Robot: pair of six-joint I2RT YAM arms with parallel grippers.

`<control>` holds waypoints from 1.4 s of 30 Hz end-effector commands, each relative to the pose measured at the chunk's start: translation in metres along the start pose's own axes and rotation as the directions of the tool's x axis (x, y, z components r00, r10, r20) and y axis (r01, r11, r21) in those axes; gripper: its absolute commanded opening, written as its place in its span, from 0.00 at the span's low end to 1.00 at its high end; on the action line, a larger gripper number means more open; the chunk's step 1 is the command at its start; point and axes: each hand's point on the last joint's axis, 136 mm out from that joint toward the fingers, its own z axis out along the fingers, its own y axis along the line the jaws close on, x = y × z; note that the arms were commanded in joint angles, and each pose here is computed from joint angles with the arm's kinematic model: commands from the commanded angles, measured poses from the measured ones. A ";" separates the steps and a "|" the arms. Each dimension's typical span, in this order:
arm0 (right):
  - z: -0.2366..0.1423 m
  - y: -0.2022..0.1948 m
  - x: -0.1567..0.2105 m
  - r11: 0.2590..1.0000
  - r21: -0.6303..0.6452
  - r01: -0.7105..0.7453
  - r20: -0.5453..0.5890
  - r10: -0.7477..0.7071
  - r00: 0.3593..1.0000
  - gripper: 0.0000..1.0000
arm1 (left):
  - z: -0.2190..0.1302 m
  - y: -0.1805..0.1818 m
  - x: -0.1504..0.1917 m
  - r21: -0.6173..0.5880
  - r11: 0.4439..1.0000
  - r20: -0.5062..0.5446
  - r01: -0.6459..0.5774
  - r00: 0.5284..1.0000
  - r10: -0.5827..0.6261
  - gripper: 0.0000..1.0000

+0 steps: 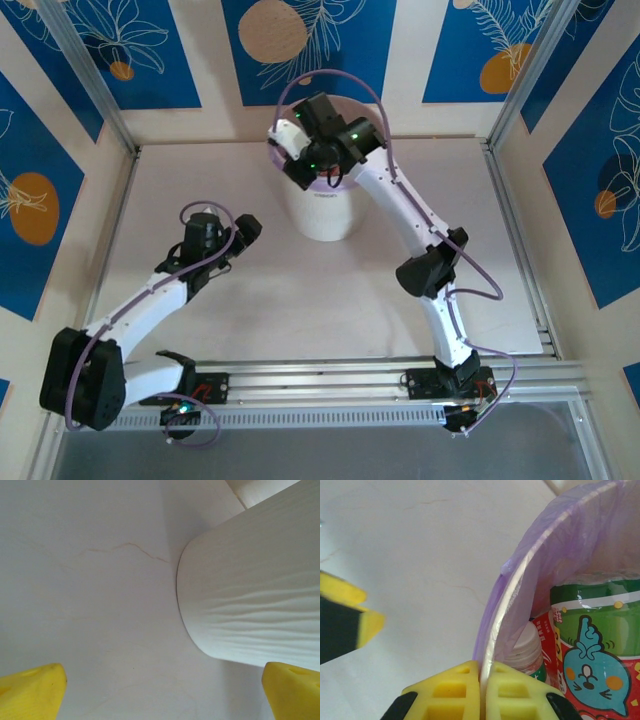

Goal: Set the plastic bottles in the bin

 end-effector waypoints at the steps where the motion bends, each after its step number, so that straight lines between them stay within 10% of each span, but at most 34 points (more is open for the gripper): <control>1: -0.025 0.023 -0.037 0.998 -0.030 0.053 0.140 -0.048 0.989 0.00 | -0.012 0.026 -0.006 -0.100 0.994 0.023 -0.046 0.999 0.048 1.00; 8: -0.018 0.047 -0.041 0.995 -0.090 0.048 0.144 -0.035 0.989 0.00 | -0.019 0.035 -0.012 -0.135 0.989 0.037 -0.056 0.997 0.062 1.00; 16: -0.066 0.045 -0.065 0.998 -0.045 0.049 0.263 -0.036 0.964 0.72 | -0.017 0.037 -0.024 -0.171 0.980 0.044 -0.099 0.993 0.108 1.00; 23: -0.123 -0.015 -0.046 0.986 0.143 -0.084 0.295 0.038 0.955 0.99 | -0.025 0.042 -0.054 -0.269 0.934 0.118 -0.236 0.954 0.275 1.00; 34: -0.137 -0.153 0.165 0.684 0.338 -0.646 0.347 0.548 0.761 0.99 | -0.044 0.092 -0.100 -0.620 0.666 0.082 -0.415 0.809 0.582 1.00; 42: -0.080 -0.178 0.304 0.483 0.457 -0.747 0.359 0.668 0.652 0.99 | -0.010 0.112 -0.102 -0.642 0.588 0.070 -0.492 0.726 0.684 1.00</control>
